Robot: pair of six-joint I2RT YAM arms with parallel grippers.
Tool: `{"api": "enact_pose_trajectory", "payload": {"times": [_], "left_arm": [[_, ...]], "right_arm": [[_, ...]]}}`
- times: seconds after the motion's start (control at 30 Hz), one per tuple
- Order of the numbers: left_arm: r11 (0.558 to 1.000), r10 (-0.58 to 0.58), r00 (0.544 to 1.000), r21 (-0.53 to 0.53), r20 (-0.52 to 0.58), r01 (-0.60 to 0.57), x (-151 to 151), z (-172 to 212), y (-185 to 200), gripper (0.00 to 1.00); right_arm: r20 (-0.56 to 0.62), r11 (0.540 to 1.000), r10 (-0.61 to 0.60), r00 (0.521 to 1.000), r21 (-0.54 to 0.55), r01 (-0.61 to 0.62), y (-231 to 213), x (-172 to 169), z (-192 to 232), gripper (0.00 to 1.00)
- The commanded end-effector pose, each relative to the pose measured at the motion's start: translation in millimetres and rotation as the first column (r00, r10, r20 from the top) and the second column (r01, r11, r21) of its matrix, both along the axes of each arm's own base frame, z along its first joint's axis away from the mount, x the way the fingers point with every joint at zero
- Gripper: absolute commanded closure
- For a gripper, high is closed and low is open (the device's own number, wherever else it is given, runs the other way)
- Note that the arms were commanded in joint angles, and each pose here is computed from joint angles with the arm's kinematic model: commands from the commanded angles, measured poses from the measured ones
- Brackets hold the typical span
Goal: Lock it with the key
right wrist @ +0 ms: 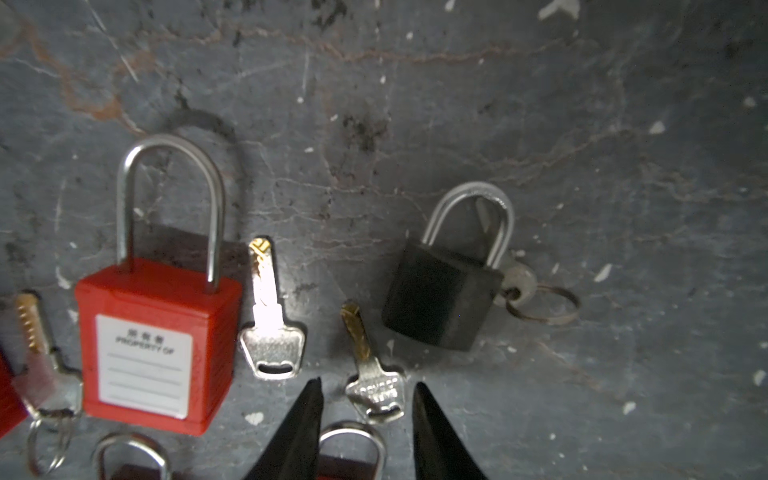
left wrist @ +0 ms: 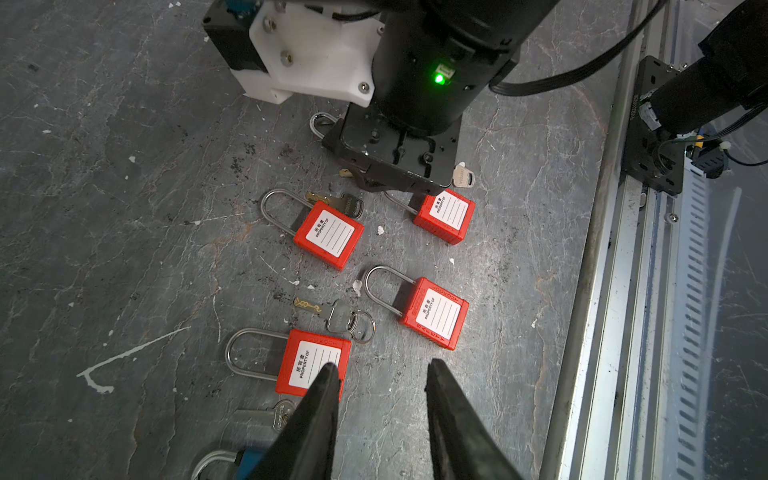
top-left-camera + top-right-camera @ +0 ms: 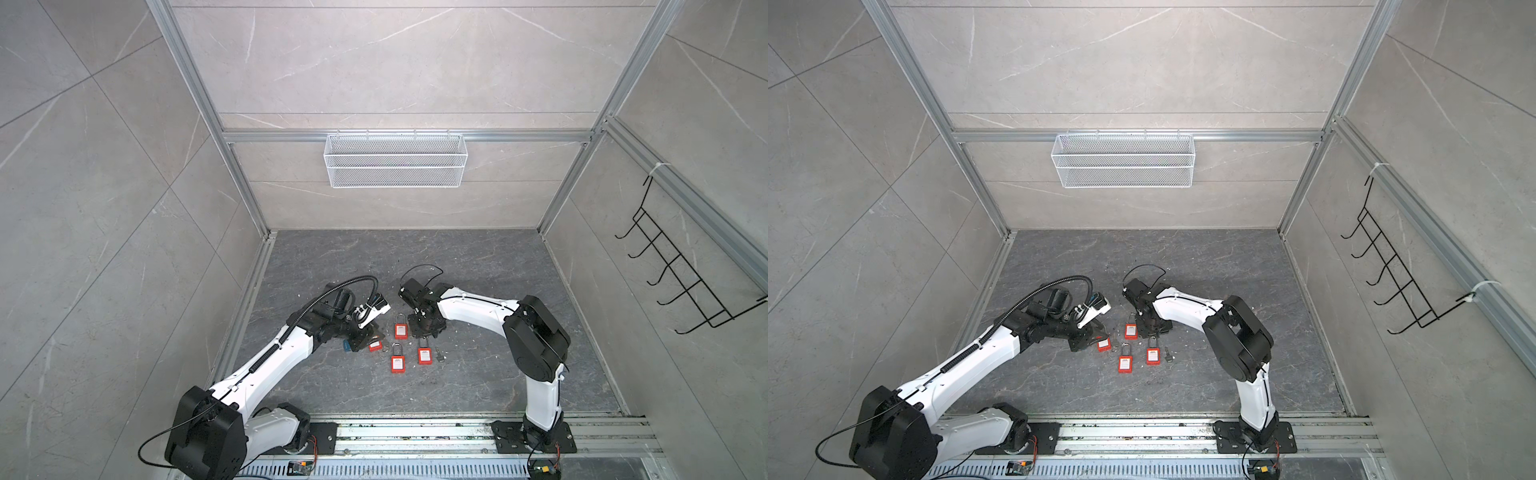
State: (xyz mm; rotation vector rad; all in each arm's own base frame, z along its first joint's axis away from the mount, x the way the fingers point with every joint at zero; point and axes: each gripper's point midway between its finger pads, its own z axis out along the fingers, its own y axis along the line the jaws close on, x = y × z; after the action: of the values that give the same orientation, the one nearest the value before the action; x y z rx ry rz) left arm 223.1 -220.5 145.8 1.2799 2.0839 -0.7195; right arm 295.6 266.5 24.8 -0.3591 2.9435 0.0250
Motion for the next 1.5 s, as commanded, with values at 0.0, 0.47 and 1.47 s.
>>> {"api": "enact_pose_trajectory", "payload": {"times": [0.0, 0.47, 1.47], "left_arm": [[0.999, -0.008, 0.999, -0.051, 0.041, 0.010, 0.0, 14.1, -2.4, 0.63], [0.998, -0.003, 0.999, -0.058, 0.052, 0.006, -1.6, 12.1, 2.7, 0.63], [0.997, -0.008, 0.997, -0.082, 0.074, 0.014, -4.3, 16.7, 9.3, 0.64]], "right_arm": [[-0.008, 0.998, -0.031, 0.999, -0.061, 0.031, -11.2, 2.9, -2.8, 0.62], [-0.153, 0.999, -0.028, 0.988, -0.027, 0.024, -8.1, -6.8, -25.8, 0.68], [-0.319, 0.990, -0.124, 0.940, 0.019, 0.137, 9.0, -40.7, -27.1, 0.74]]}}
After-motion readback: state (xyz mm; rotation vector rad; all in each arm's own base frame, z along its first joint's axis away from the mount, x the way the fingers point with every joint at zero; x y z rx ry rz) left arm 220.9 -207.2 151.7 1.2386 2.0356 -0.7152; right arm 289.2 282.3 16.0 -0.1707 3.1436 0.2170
